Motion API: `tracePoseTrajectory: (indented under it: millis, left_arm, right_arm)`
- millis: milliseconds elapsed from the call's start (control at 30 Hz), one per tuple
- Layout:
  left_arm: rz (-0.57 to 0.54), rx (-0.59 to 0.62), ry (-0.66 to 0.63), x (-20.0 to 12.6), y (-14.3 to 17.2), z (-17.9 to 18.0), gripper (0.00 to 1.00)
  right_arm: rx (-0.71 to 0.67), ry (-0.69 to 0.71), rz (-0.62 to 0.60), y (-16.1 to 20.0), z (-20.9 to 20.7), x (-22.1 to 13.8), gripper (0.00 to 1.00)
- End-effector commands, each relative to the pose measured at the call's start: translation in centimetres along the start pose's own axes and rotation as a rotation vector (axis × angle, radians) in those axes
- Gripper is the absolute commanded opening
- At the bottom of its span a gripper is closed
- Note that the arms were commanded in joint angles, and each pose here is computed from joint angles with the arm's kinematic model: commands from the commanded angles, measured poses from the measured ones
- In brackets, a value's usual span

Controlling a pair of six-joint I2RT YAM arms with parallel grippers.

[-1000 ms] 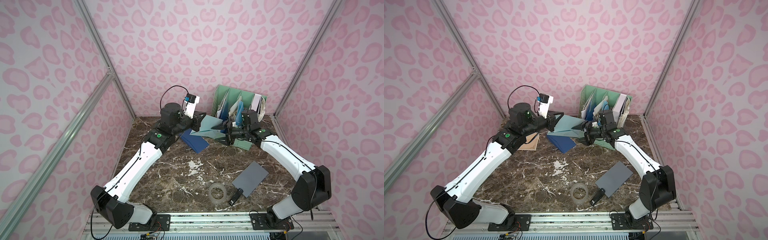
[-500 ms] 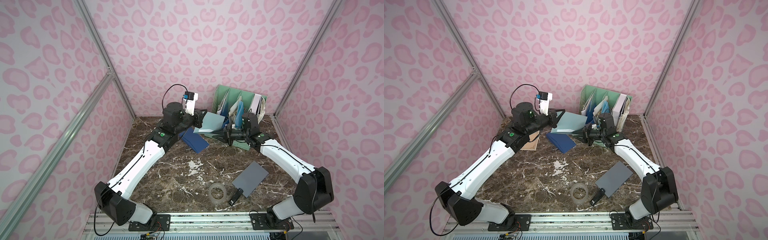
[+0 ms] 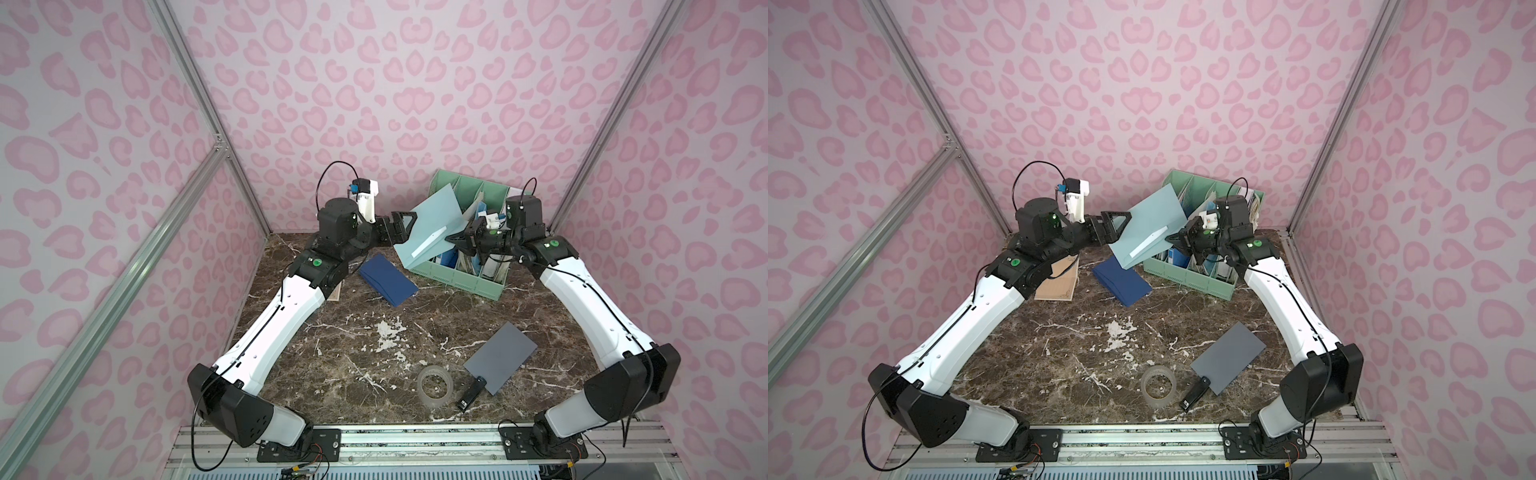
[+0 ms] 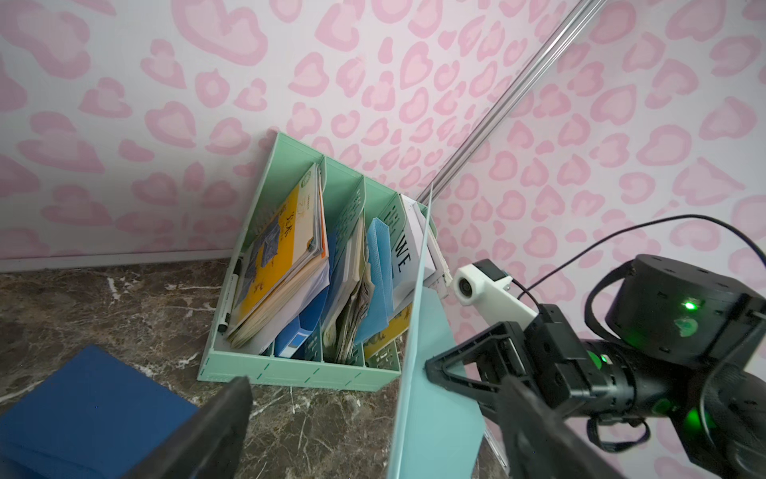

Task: Take the letter paper out of the envelope
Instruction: Pick up the envelope from the center of the board.

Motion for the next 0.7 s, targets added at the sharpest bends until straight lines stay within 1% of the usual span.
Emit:
tracePoseTrajectory:
  millis: [0,67,167,233,367,467,567,667]
  left_arm:
    - [0.192,-0.091,0.062,0.2,1.5,0.7,0.90]
    - [0.242,-0.081,0.061,0.2,2.3,1.2,0.91]
    - [0.283,-0.062,0.067,0.2,3.4,1.7,0.89]
    - [0.307,-0.051,0.053,0.1,4.0,2.1,0.89]
    - [0.338,-0.068,0.106,0.5,4.7,2.2,0.89]
    - [0.356,-0.076,0.077,0.5,5.3,2.7,0.89]
    - [0.359,-0.062,0.047,0.3,5.5,3.2,0.94]
    - [0.380,-0.085,0.072,0.6,6.2,3.5,0.97]
  right_arm:
    - [-0.218,0.236,0.042,0.6,-2.2,-0.9,0.00]
    - [-0.303,0.267,0.045,0.5,-2.0,-1.4,0.00]
    - [-0.426,0.256,0.038,0.7,-1.1,-2.6,0.00]
    - [-0.489,0.226,0.063,1.0,-0.7,-3.0,0.00]
    - [-0.567,0.191,0.115,1.8,-0.4,-3.5,0.00]
    - [-0.617,0.146,0.124,2.2,0.2,-4.0,0.00]
    - [-0.651,0.108,0.136,2.6,0.7,-4.5,0.00]
    - [-0.671,0.050,0.154,3.1,1.1,-4.8,0.00]
Point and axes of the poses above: each gripper's point midway between its finger pads, its own x axis out along the fingers, its own z axis along the line the jaws close on, y = z × x, the point moved 8 cm from there along -x, back along the fingers, and after that the axes turned 5 degrees about -x, right-handed, at the moved point
